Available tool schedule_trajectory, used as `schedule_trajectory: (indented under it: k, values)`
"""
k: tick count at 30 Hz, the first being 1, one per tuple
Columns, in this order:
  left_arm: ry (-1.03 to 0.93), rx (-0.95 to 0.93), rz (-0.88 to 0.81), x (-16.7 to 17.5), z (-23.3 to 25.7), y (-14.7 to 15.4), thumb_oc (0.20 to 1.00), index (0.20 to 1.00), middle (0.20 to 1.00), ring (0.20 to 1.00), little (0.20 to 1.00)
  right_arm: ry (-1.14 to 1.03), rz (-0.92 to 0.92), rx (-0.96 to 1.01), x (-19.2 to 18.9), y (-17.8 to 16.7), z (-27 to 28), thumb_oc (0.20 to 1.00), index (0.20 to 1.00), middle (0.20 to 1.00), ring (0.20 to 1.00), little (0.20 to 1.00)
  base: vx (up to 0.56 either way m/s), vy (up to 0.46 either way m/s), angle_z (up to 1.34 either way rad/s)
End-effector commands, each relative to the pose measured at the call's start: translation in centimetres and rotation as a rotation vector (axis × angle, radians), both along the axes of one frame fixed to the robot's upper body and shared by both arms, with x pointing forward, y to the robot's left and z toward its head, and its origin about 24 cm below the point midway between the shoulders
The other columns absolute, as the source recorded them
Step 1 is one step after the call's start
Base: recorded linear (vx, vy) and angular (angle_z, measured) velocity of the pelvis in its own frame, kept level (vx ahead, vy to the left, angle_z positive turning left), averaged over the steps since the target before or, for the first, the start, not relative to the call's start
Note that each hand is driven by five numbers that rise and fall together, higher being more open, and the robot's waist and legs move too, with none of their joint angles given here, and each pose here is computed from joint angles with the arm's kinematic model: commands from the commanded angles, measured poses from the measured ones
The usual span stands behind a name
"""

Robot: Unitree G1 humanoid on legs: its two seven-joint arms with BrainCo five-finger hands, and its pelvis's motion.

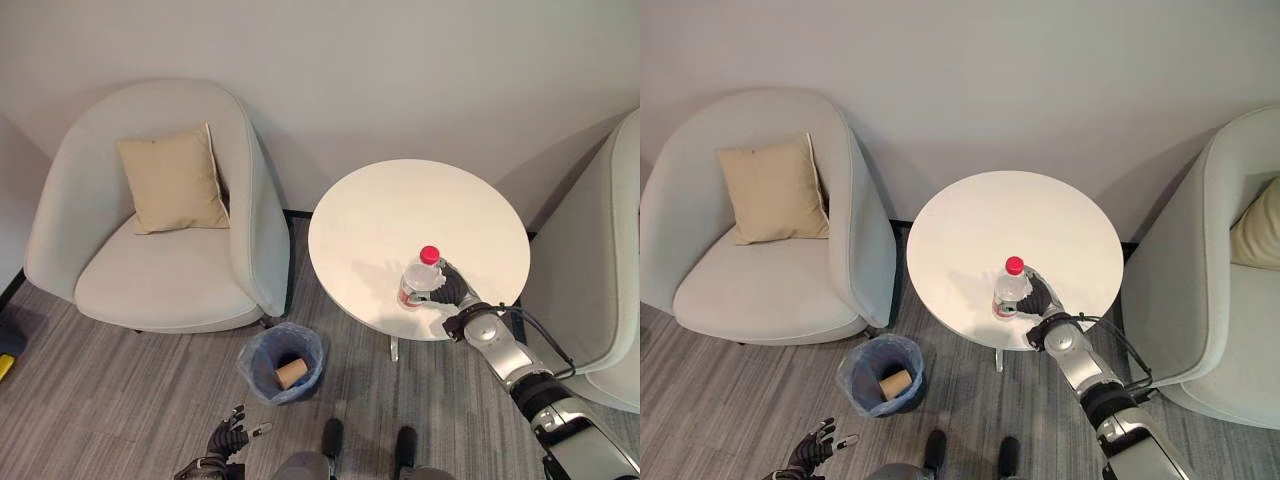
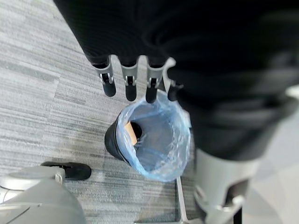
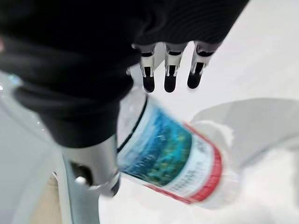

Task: Gather garbage on tea table into small bin, then transfer packed bag to large trash can.

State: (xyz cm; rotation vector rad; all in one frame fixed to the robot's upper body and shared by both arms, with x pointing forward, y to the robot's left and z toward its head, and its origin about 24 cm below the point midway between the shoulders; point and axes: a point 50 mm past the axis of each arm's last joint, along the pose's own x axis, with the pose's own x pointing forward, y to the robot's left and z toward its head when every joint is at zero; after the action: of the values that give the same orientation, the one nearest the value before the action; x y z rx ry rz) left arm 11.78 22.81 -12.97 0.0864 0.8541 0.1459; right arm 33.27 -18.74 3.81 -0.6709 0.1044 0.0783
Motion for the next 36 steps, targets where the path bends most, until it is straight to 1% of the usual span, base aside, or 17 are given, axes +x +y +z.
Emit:
schedule_trajectory:
  k: [1, 8, 9, 11, 14, 15, 19, 23, 27, 33, 35, 36]
  values:
    - [-0.090, 0.042, -0.022, 2.7, 1.3, 1.0, 1.000, 1.000, 1.000, 1.000, 1.000, -0.129, 0.046, 0.072, 1.4, 1.9, 2.9, 0.200, 0.200, 0.200, 0.200, 0.200, 0.02, -0.007, 0.11]
    - [-0.075, 0.046, -0.023, 2.4, 1.2, 1.2, 1.000, 1.000, 1.000, 1.000, 1.000, -0.195, 0.099, 0.135, 0.5, 2.3, 4.2, 0.200, 0.200, 0.200, 0.200, 0.200, 0.01, -0.017, 0.03]
    - [-0.067, 0.046, -0.018, 2.3, 1.1, 1.2, 1.000, 1.000, 1.000, 1.000, 1.000, -0.225, 0.131, 0.169, -0.8, 2.2, 4.5, 0.200, 0.200, 0.200, 0.200, 0.200, -0.01, -0.034, -0.01]
    - [-0.061, 0.048, -0.020, 2.2, 1.0, 1.2, 1.000, 1.000, 1.000, 1.000, 1.000, -0.238, 0.142, 0.185, -1.3, 2.1, 4.7, 0.200, 0.200, 0.200, 0.200, 0.200, -0.02, -0.035, 0.03]
    - [-0.058, 0.045, -0.021, 2.2, 1.0, 1.1, 1.000, 1.000, 1.000, 1.000, 1.000, -0.265, 0.175, 0.233, -3.4, 1.6, 4.8, 0.200, 0.200, 0.200, 0.200, 0.200, -0.05, -0.060, -0.02]
    - [-0.059, 0.036, -0.030, 2.3, 1.0, 0.8, 1.000, 1.000, 1.000, 1.000, 1.000, -0.274, 0.184, 0.276, -4.8, 1.2, 4.8, 0.200, 0.200, 0.200, 0.200, 0.200, -0.08, -0.079, 0.04]
    - [-0.070, 0.029, -0.027, 2.7, 1.1, 0.6, 1.000, 1.000, 1.000, 1.000, 1.000, -0.276, 0.185, 0.310, -5.7, 1.0, 4.6, 0.200, 0.200, 0.200, 0.200, 0.200, -0.07, -0.055, 0.08]
    - [-0.099, 0.017, -0.034, 3.4, 1.3, 0.0, 1.000, 1.000, 1.000, 1.000, 1.000, -0.312, 0.167, 0.342, -6.4, 0.5, 5.1, 0.200, 0.200, 0.200, 0.200, 0.200, -0.12, -0.026, 0.48]
    - [-0.097, 0.024, -0.064, 3.6, 1.3, -0.4, 1.000, 1.000, 1.000, 1.000, 1.000, -0.328, 0.150, 0.308, -6.6, -0.1, 5.5, 0.200, 0.200, 0.200, 0.200, 0.200, 0.02, 0.184, 1.45]
    - [-0.099, 0.039, -0.035, 3.1, 1.4, 0.3, 1.000, 1.000, 1.000, 1.000, 1.000, -0.302, 0.191, 0.313, -6.3, 1.3, 5.1, 0.200, 0.200, 0.200, 0.200, 0.200, 0.13, 0.283, 0.29]
    - [-0.106, 0.044, -0.030, 3.2, 1.5, 0.6, 1.000, 1.000, 1.000, 1.000, 1.000, -0.300, 0.204, 0.314, -6.2, 1.6, 5.1, 0.200, 0.200, 0.200, 0.200, 0.200, 0.09, 0.152, 0.03]
    - [-0.127, 0.062, -0.024, 3.6, 2.0, 1.2, 1.000, 1.000, 1.000, 1.000, 1.000, -0.301, 0.216, 0.317, -6.2, 1.9, 5.1, 0.200, 0.200, 0.200, 0.200, 0.200, 0.10, 0.135, 0.07]
